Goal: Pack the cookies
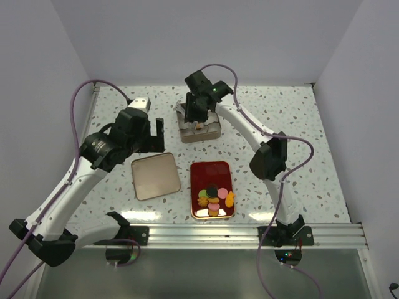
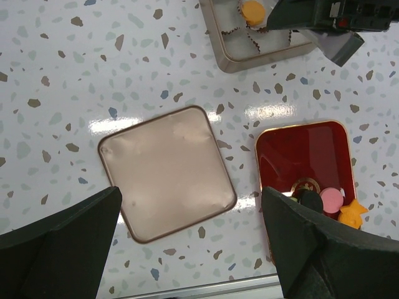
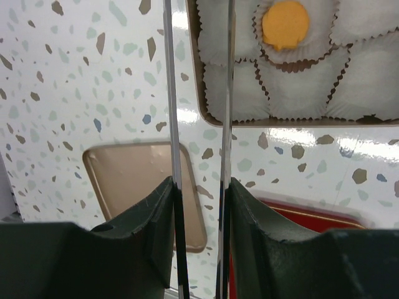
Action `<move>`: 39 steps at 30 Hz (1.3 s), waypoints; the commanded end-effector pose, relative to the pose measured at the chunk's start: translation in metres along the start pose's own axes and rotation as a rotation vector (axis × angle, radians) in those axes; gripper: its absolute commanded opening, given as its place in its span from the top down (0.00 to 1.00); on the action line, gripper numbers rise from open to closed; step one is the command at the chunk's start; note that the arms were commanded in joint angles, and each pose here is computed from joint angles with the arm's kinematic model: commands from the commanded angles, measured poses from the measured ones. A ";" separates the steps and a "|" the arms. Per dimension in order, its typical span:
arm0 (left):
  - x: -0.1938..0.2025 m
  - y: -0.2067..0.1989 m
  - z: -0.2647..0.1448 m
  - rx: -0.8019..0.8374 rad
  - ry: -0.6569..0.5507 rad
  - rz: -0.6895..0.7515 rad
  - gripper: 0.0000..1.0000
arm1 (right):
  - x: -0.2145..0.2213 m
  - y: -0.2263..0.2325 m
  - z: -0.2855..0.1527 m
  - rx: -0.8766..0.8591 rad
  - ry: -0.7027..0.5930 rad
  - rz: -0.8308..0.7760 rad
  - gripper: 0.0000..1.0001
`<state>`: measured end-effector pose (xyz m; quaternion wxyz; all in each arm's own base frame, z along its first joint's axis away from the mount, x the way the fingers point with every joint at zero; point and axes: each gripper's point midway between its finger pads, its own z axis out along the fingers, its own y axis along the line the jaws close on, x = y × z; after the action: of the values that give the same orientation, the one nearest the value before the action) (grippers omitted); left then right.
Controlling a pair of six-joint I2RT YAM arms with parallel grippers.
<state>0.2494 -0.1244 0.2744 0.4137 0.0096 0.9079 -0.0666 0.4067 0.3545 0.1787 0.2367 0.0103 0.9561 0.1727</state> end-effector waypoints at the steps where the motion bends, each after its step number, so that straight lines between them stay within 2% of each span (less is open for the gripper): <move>1: -0.012 0.001 -0.003 -0.013 -0.030 0.011 0.00 | -0.031 0.016 -0.011 -0.082 -0.093 0.022 0.66; 10: -0.015 -0.002 0.003 -0.021 -0.029 0.025 0.00 | -0.029 0.004 0.008 -0.056 -0.070 0.035 0.65; 15: -0.015 -0.002 0.005 -0.025 -0.024 0.033 0.00 | -0.028 0.001 0.013 -0.056 -0.058 0.027 0.59; 19: -0.015 -0.001 0.007 -0.030 -0.020 0.035 0.00 | -0.026 -0.001 0.014 -0.053 -0.055 0.021 0.49; 24: -0.015 -0.002 0.006 -0.027 -0.022 0.033 0.00 | -0.027 -0.001 0.012 -0.055 -0.059 0.017 0.46; 29: -0.017 -0.001 0.005 -0.031 -0.025 0.031 0.00 | -0.032 0.003 -0.004 -0.071 -0.079 0.012 0.46; 39: -0.025 0.003 0.001 -0.058 -0.049 0.017 0.00 | -0.036 0.007 -0.063 -0.110 -0.127 -0.016 0.46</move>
<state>0.2616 -0.1234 0.2722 0.4117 0.0122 0.9104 -0.0386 0.4203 0.3456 0.1833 0.2487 0.0123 0.9504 0.1864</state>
